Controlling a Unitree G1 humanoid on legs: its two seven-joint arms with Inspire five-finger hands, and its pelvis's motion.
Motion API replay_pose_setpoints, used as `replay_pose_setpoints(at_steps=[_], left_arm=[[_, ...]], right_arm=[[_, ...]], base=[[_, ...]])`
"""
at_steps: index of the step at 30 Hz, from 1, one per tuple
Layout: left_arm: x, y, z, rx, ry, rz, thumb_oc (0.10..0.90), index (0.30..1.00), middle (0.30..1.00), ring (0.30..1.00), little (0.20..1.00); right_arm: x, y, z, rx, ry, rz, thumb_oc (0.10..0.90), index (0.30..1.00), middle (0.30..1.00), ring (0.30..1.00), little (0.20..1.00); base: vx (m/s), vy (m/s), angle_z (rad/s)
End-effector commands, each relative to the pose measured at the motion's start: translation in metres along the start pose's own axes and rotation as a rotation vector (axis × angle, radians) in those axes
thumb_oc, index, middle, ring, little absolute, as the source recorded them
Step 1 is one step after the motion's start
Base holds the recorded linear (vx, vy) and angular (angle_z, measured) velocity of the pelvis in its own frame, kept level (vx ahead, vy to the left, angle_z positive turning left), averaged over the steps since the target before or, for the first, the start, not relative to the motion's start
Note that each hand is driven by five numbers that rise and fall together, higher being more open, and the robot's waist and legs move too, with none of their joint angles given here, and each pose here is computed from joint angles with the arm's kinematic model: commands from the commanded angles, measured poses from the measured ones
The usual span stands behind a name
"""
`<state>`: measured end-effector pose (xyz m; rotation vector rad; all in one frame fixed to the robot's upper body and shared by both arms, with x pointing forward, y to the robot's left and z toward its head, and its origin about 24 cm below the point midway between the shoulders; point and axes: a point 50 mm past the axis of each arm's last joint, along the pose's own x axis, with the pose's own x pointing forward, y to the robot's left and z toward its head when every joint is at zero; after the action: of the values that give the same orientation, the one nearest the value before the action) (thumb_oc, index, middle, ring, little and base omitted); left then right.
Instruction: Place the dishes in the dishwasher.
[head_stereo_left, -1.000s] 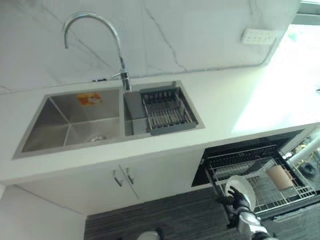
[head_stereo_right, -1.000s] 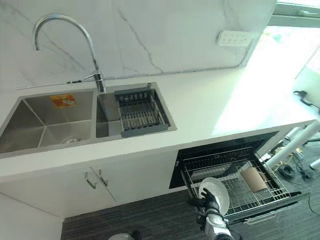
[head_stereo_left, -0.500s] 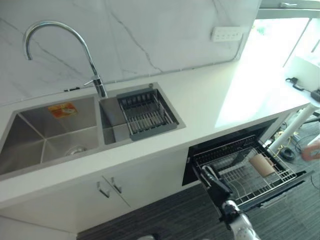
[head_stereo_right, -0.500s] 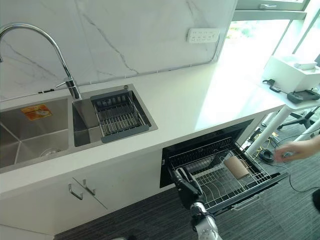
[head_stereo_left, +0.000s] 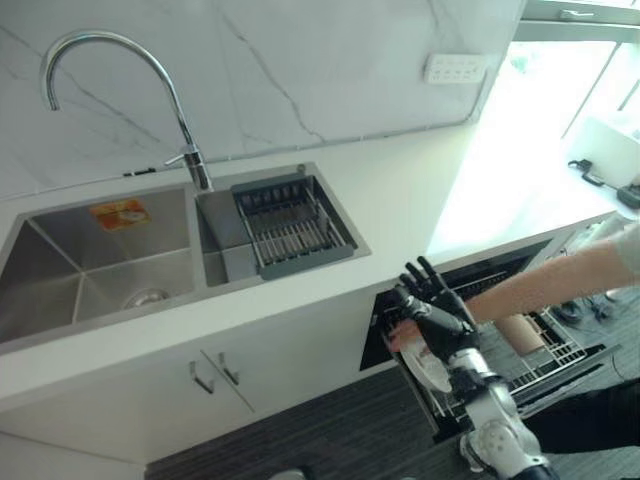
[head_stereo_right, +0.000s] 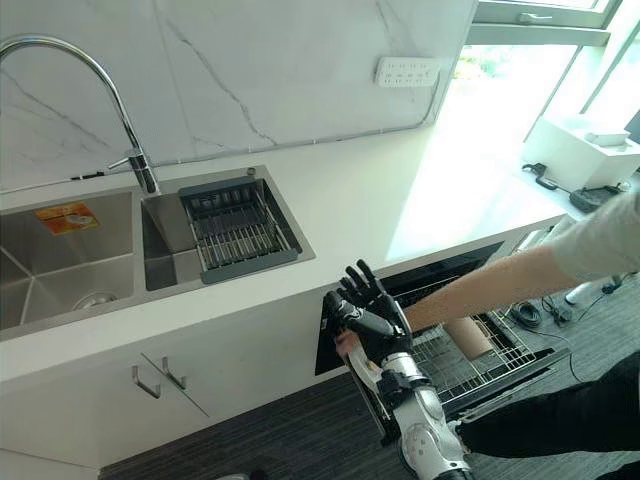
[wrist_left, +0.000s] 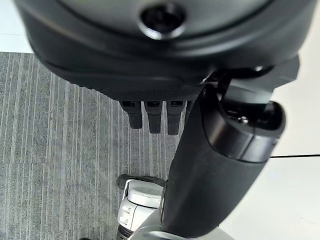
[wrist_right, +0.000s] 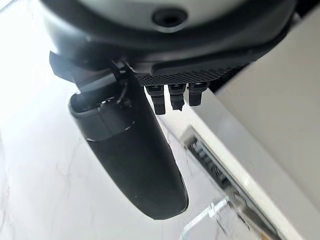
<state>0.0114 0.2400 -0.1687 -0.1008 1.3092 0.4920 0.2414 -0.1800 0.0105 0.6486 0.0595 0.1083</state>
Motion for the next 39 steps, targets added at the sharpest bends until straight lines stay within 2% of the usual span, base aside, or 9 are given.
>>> replay_pose_setpoints(at_steps=[1,12,25,35,39], left_arm=[[0.0,0.009,0.002,-0.003,-0.017,0.029,0.8,0.9,0.9,0.9,0.9],[0.001,0.009,0.007,-0.01,-0.028,0.027,0.8,0.9,0.9,0.9,0.9],[0.0,0.008,0.002,-0.027,-0.021,0.029,0.8,0.9,0.9,0.9,0.9],[0.0,0.004,0.003,-0.032,-0.026,0.019,0.8,0.9,0.9,0.9,0.9],[0.0,0.003,0.001,-0.04,-0.025,0.022,0.8,0.9,0.9,0.9,0.9]], right_arm=[[0.022,0.027,0.047,-0.009,-0.262,0.14,0.8,0.9,0.9,0.9,0.9],[0.019,0.052,0.066,-0.003,-0.309,0.296,0.8,0.9,0.9,0.9,0.9],[0.005,0.088,0.11,-0.022,-0.496,0.488,0.8,0.9,0.9,0.9,0.9],[0.005,0.092,0.119,-0.047,-0.508,0.503,0.8,0.9,0.9,0.9,0.9],[0.005,0.089,0.119,-0.128,-0.518,0.469,0.8,0.9,0.9,0.9,0.9]], base=[[0.0,0.0,0.0],[0.0,0.0,0.0],[0.0,0.0,0.0],[0.0,0.003,0.0],[-0.01,0.018,0.04]])
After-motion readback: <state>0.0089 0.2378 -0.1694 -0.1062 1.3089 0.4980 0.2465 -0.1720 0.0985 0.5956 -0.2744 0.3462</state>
